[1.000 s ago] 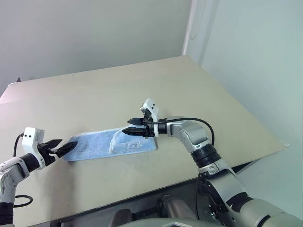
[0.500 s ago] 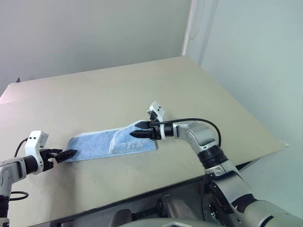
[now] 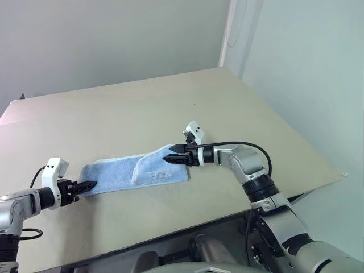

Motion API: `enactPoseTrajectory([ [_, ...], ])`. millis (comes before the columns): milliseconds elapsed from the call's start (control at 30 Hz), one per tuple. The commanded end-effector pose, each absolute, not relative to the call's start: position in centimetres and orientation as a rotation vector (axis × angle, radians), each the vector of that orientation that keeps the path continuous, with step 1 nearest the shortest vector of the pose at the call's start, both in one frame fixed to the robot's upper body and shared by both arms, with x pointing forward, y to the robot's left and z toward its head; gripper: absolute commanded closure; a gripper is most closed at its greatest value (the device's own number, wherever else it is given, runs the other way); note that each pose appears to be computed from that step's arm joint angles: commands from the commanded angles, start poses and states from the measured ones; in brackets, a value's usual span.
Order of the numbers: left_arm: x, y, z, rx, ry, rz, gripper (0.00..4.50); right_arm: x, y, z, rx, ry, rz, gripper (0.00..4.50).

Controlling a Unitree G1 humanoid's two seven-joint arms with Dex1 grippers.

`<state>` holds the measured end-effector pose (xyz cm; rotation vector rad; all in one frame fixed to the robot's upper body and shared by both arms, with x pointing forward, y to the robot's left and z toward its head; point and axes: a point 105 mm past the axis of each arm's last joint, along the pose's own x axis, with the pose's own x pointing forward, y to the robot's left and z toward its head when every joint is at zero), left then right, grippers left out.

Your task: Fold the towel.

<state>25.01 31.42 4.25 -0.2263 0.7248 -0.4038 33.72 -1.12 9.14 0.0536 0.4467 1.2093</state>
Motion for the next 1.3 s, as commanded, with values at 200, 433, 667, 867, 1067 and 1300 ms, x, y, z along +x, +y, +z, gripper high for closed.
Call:
enactPoseTrajectory([
  [200,24.7,33.6,7.2,-0.164,0.644,-0.347,4.43,33.7,-3.3,11.3,0.068,0.325,1.244,1.63],
  [433,22.3,35.9,10.8,-0.159,0.605,-0.311,4.43,34.2,-5.8,9.6,0.043,0.388,1.179,1.63],
  [667,23.2,31.1,14.5,-0.122,0.558,-0.525,4.43,34.6,-6.4,8.7,0.027,0.407,1.136,1.63],
  [867,24.7,25.2,13.8,-0.192,0.574,-0.734,4.43,34.8,-6.3,8.9,0.021,0.392,1.113,1.63],
  [1067,26.6,20.9,11.2,-0.207,0.608,-0.872,4.43,34.8,-7.1,8.6,0.029,0.388,1.059,1.63],
  [1300,28.5,17.2,9.9,-0.226,0.614,-0.978,4.43,34.7,-8.0,8.1,0.024,0.398,1.001,1.63],
])
